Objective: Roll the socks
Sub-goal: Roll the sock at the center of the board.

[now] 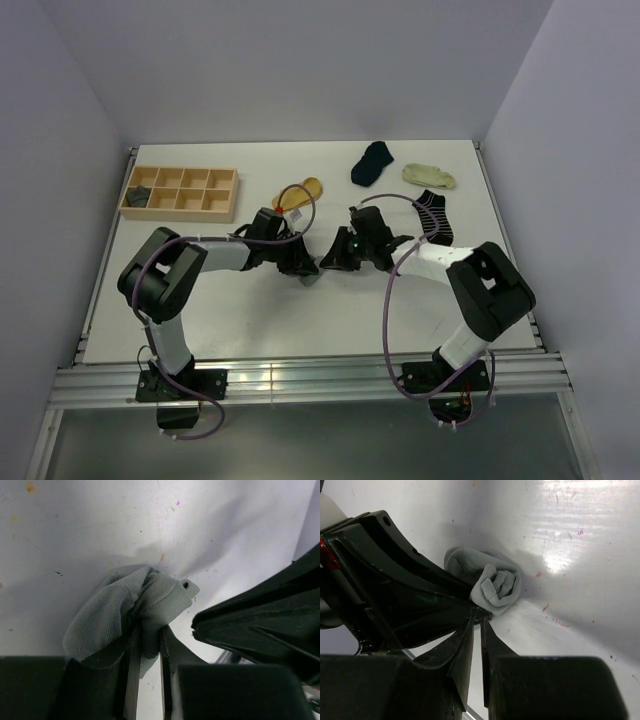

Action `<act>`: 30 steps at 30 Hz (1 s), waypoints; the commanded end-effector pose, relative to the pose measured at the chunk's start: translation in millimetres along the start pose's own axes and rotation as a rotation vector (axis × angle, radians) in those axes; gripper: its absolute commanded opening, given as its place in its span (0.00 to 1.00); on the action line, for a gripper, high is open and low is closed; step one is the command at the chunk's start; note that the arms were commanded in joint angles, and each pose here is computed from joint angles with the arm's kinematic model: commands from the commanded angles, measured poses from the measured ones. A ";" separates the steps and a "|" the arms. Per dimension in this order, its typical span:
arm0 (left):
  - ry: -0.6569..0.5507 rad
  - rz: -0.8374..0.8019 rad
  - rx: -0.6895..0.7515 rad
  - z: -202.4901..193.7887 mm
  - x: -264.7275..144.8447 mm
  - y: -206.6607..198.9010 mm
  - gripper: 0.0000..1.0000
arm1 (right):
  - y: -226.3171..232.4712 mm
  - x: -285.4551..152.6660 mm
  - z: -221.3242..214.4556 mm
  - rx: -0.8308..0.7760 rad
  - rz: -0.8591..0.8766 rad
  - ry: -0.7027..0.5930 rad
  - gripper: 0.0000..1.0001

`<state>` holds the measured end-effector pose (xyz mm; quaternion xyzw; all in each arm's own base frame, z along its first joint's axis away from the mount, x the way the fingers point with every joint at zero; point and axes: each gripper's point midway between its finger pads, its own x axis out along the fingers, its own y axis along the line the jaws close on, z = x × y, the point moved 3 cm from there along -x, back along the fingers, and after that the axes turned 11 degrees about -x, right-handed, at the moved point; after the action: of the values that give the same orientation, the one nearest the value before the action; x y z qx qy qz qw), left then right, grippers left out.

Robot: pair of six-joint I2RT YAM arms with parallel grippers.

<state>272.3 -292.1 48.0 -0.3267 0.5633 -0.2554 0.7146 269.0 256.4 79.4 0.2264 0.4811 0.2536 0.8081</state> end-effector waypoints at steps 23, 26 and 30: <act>0.138 0.042 -0.168 -15.9 3.7 38.1 0.00 | 13.9 35.1 21.3 -0.001 0.061 -0.024 0.17; 0.142 0.049 -0.166 -17.0 3.9 40.1 0.00 | 3.9 42.9 14.6 0.006 0.029 -0.005 0.17; 0.133 0.048 -0.162 -17.9 3.3 41.7 0.00 | -12.0 53.0 1.7 0.020 -0.020 0.046 0.16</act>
<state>275.1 -285.6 43.7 -0.3767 0.5927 -0.2650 0.6607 291.8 280.1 53.6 0.2418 0.4934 0.2607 0.7938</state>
